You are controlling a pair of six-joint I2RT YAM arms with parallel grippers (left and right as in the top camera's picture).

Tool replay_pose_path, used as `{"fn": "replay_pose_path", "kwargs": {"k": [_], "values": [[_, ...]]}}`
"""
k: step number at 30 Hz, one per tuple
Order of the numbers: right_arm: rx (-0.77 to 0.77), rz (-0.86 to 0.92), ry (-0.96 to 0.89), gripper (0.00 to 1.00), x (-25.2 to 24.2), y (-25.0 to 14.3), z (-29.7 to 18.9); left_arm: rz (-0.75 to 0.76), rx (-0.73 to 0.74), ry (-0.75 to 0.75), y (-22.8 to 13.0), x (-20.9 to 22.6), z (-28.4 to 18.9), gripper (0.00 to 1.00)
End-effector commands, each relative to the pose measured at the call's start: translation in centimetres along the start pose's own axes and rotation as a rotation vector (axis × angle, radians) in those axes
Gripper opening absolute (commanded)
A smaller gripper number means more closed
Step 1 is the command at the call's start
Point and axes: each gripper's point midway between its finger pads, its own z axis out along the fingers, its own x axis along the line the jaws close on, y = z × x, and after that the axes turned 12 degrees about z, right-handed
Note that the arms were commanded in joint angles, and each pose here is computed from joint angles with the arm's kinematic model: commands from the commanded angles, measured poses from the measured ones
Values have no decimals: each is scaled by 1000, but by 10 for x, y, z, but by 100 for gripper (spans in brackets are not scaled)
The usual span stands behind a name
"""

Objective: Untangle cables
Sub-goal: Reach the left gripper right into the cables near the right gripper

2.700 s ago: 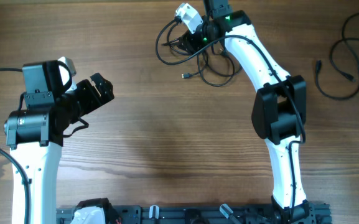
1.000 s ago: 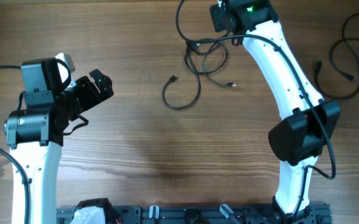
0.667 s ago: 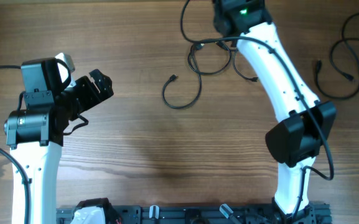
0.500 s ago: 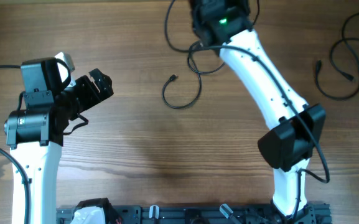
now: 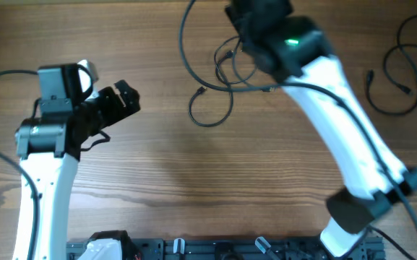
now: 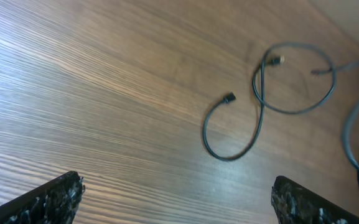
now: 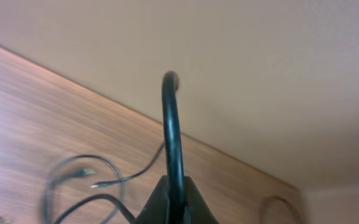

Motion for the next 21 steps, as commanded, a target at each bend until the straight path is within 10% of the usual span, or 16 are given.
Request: {"fn": "replay_pose_path", "kwargs": {"k": [1,21], "values": [[-47,130,290,4,12,16,-40,43,63,-63,-5,-26,23,98],[-129,221,511,4,-4,33,-113,332,137,-767,-21,-188,145,96]]}}
